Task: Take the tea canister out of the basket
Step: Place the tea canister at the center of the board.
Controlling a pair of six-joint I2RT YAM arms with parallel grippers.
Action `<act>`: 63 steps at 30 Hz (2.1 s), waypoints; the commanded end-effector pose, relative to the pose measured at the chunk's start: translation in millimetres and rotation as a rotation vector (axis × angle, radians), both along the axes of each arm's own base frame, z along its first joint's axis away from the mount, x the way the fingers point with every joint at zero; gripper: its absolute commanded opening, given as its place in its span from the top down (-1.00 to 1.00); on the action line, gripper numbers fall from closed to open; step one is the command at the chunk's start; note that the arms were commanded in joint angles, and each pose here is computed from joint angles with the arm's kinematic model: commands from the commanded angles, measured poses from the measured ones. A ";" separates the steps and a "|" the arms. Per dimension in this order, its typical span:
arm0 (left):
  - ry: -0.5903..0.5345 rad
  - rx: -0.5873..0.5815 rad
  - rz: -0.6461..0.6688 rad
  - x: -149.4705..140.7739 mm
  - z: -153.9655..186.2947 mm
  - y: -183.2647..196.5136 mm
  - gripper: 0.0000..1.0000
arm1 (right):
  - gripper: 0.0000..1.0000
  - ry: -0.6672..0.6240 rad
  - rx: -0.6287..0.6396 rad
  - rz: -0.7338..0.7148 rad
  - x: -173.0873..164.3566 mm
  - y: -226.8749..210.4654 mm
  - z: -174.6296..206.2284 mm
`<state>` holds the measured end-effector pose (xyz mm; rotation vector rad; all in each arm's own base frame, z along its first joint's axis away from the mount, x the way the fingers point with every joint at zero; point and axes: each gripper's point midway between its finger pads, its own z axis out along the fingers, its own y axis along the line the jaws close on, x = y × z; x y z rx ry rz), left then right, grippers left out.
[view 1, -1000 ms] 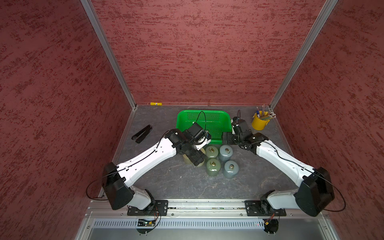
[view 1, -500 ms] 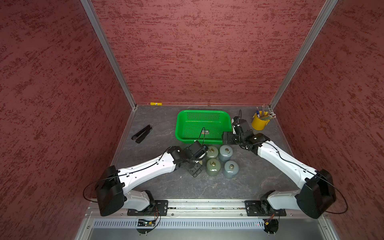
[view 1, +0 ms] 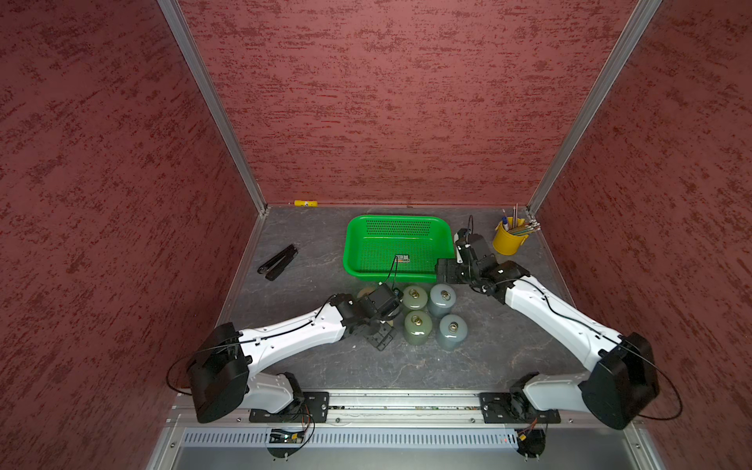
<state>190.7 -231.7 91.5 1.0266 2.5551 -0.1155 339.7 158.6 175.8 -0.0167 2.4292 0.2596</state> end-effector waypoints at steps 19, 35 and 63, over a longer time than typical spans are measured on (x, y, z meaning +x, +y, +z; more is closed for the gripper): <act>-0.039 -0.078 0.027 19.1 -7.1 -20.9 -0.54 | -0.97 -0.009 -0.002 -0.009 3.7 -2.1 4.0; -0.040 -0.140 -0.023 17.5 13.8 -40.2 -0.99 | -0.97 -0.023 -0.015 -0.018 0.1 -7.9 6.0; -0.518 -0.634 0.706 197.3 149.6 153.2 -0.99 | -0.97 -0.321 -0.099 -0.200 32.1 -78.0 66.9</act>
